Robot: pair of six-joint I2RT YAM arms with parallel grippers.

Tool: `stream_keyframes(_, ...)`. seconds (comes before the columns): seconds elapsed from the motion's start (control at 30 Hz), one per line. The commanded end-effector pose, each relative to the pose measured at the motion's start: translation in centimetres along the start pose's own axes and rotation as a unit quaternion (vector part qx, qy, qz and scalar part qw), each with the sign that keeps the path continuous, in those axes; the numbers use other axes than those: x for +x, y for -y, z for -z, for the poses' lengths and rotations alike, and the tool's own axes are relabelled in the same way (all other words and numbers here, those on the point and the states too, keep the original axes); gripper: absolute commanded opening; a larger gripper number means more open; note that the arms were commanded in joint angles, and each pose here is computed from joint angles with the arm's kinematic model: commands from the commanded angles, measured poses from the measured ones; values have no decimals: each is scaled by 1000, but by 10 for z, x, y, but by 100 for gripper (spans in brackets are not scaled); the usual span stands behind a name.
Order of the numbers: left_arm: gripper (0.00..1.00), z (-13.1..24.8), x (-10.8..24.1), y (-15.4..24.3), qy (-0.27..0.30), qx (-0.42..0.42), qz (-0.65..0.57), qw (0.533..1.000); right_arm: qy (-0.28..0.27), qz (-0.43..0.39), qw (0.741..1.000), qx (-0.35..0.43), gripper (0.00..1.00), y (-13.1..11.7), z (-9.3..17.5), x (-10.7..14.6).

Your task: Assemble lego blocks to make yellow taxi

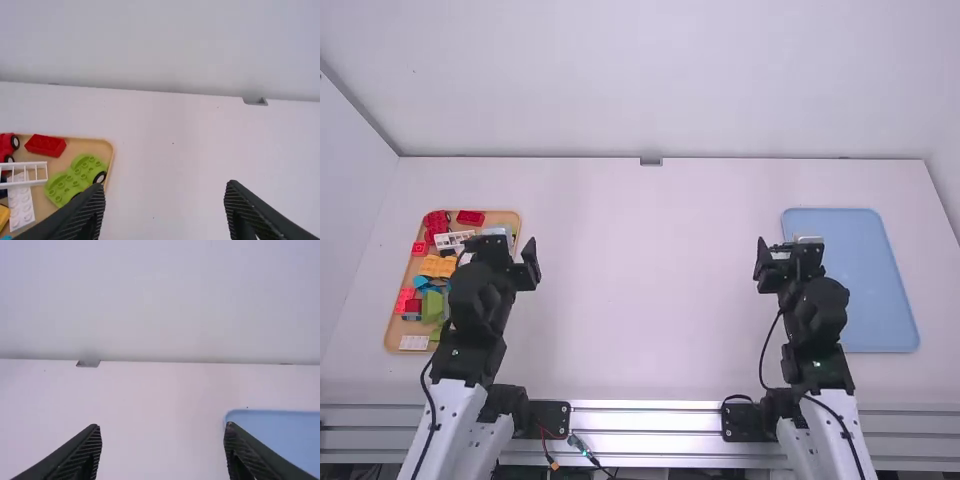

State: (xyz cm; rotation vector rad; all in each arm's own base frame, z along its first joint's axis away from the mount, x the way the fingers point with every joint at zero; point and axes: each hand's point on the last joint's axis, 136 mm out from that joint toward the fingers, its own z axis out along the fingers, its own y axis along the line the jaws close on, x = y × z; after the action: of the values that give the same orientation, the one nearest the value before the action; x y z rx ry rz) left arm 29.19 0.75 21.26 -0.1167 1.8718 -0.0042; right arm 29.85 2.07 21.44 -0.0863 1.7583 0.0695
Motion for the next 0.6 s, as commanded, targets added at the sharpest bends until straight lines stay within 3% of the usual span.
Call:
stream_keyframes(0.0, 68, -2, -17, -3, 11, -15, 23, 1000, 11, 4, 1000, -9, 68, -4, -4, -19)
stream_keyframes(0.33, 85, -24, -37, -2, -9, -30, 39, 999, -17, 6, 1000, -23, 85, -9, -38, -24)
stream_keyframes(0.57, 94, -32, -43, -25, -52, -87, 135, 986, -28, 7, 999, -29, 94, -11, -55, -26)
